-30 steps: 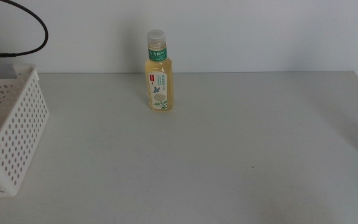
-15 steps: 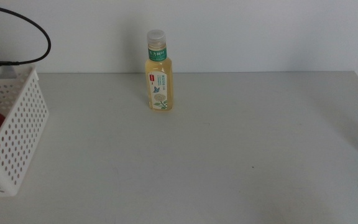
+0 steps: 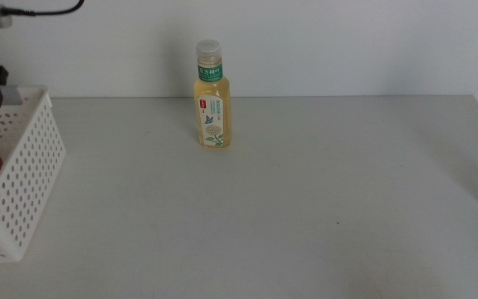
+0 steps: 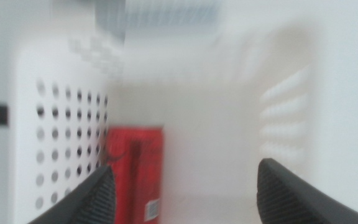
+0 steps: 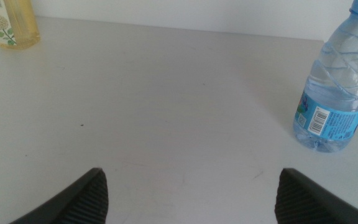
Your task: Use arms to grab the bottles and put them into the dustbin to the left of the table.
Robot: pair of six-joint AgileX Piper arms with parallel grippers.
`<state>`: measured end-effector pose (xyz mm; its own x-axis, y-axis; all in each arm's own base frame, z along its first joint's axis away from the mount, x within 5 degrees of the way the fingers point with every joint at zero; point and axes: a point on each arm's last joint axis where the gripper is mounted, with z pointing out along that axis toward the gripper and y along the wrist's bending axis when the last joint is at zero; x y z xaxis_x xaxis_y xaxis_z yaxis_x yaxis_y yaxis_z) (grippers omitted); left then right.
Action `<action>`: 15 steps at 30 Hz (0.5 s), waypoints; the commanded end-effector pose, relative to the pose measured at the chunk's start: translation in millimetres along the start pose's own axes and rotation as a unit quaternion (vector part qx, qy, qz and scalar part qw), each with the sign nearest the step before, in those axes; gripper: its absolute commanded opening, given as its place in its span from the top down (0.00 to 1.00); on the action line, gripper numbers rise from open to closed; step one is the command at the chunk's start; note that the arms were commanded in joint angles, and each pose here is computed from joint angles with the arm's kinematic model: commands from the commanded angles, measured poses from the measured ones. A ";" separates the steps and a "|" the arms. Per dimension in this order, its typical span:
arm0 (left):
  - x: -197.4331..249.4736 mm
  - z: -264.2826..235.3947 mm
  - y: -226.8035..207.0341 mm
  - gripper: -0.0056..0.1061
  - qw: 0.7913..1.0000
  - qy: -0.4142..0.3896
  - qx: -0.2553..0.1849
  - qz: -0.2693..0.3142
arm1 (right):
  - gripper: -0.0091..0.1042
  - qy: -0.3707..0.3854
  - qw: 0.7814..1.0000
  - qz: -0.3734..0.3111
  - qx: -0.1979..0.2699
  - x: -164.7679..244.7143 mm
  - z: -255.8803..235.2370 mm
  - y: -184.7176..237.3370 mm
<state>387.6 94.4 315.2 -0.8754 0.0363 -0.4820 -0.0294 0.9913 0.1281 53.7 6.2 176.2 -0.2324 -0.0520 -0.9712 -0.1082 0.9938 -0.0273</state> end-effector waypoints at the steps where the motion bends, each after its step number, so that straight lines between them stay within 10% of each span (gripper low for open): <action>1: -18.0 -61.2 -10.0 0.28 0.995 -0.098 0.002 -0.017 | 0.29 -0.051 0.999 -0.005 0.009 -10.4 -2.8 -1.3; 15: 2.2 -177.2 -106.9 0.28 0.960 -0.257 0.088 0.071 | 0.29 -0.051 0.999 -0.005 0.009 -10.4 -2.8 -1.3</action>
<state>321.6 -24.8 426.6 -0.6355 0.1863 -0.7493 0.1868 0.9787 0.0849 53.7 6.2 176.2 -0.2324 -0.0520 -0.9712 -0.1082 0.9938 -0.0273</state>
